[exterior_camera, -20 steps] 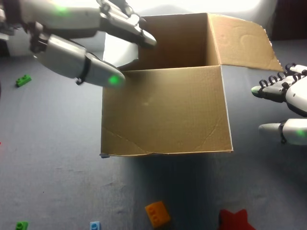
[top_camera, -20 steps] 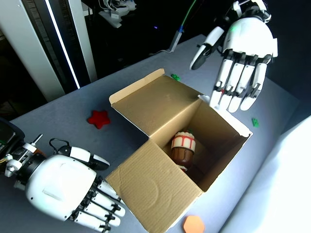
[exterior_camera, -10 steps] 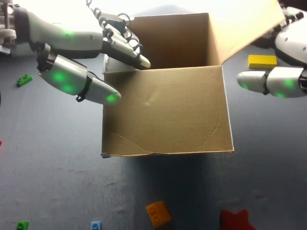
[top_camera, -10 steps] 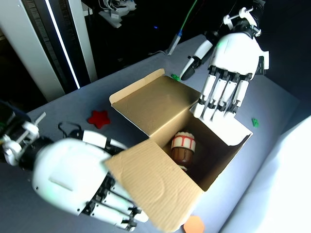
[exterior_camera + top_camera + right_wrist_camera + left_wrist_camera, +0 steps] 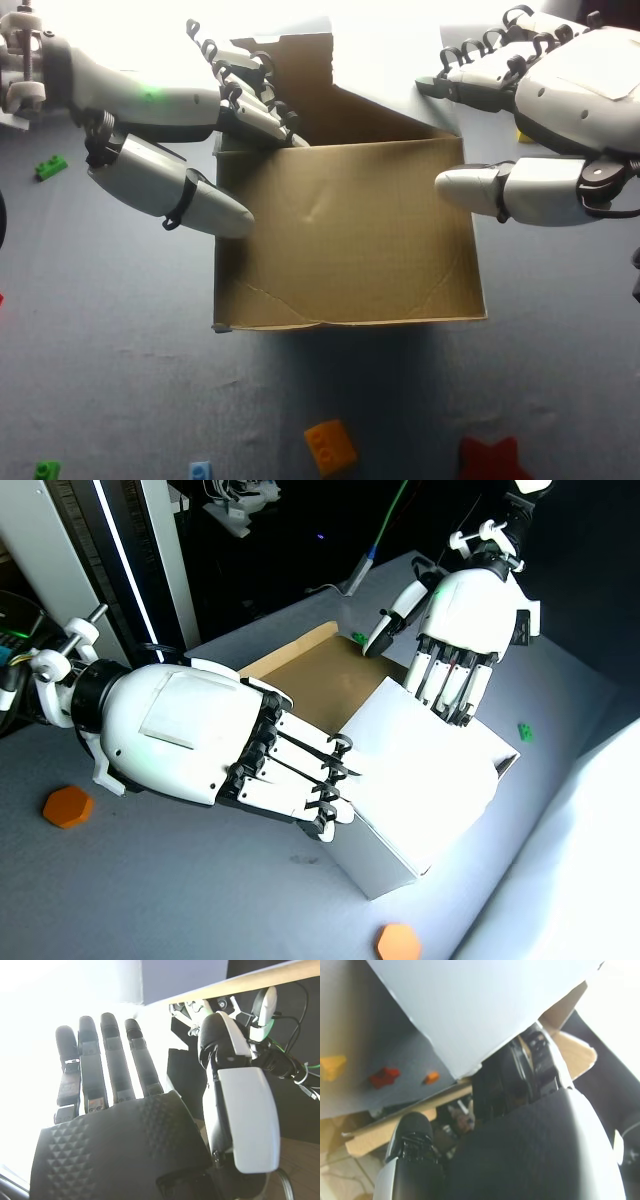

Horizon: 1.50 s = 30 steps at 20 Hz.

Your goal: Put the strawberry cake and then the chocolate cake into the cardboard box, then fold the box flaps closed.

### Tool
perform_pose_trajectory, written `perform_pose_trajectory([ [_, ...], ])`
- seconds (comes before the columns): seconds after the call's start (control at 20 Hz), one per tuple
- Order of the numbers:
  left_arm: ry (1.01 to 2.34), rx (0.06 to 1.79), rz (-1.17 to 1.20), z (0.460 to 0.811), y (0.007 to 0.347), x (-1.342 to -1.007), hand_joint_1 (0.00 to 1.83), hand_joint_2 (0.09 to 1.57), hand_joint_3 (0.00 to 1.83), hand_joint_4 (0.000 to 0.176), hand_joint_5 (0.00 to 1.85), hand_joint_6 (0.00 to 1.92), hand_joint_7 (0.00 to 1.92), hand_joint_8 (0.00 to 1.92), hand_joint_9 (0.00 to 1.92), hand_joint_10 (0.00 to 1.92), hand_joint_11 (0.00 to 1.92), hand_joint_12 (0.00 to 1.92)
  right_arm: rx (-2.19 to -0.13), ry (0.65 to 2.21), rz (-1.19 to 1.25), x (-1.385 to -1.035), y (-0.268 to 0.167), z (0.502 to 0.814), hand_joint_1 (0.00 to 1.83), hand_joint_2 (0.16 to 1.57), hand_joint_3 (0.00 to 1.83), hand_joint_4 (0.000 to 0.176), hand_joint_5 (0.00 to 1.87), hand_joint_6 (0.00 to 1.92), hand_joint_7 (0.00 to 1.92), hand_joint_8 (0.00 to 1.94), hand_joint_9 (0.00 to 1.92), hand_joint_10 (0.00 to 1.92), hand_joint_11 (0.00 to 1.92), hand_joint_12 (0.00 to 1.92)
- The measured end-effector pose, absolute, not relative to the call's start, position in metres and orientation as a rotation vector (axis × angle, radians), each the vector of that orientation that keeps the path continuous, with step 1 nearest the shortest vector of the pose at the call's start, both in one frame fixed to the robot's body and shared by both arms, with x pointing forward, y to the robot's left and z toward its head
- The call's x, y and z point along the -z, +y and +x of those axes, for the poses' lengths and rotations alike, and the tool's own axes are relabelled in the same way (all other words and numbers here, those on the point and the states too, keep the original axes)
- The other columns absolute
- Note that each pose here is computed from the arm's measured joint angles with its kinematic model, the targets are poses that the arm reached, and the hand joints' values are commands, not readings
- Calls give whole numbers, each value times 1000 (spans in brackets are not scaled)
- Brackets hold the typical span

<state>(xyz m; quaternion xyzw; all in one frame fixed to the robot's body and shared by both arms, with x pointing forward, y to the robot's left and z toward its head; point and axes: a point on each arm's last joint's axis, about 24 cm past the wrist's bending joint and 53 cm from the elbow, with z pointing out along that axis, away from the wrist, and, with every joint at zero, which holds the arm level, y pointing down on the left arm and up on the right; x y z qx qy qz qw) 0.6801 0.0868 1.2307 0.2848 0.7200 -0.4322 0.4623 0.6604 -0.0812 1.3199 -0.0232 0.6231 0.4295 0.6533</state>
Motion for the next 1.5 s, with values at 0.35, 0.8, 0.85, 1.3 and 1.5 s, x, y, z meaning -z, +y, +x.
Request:
perform_pose_trajectory([
  [0.35,1706,1063,660,694,99,-1265,2,1247,1,0,399,6,495,4,524,4,136,974,-970,1415,-55,-1319,-81,661,116,1250,1,0,247,0,327,1,361,7,0,1124],
  [0.8,1696,962,542,709,175,-1284,28,1250,0,0,396,2,475,2,509,2,102,1034,-953,1427,-63,-1304,-79,660,93,1270,5,0,241,3,325,0,357,2,0,1086],
  [0.85,1717,953,536,708,182,-1276,30,1249,0,0,407,6,486,6,520,6,117,1040,-955,1427,-63,-1304,-79,660,100,1266,2,0,251,6,338,4,361,3,0,1093],
  [1.3,1931,922,630,670,196,-1190,2,1248,0,0,386,0,476,0,518,1,112,1030,-951,1418,-63,-1302,-78,659,124,1256,0,0,255,6,346,4,377,6,0,1138],
  [1.5,1953,960,744,633,183,-1166,11,1242,0,0,388,6,479,4,524,5,118,1040,-909,1410,-112,-1301,-76,658,107,1260,0,0,248,1,336,0,370,2,0,1127],
])
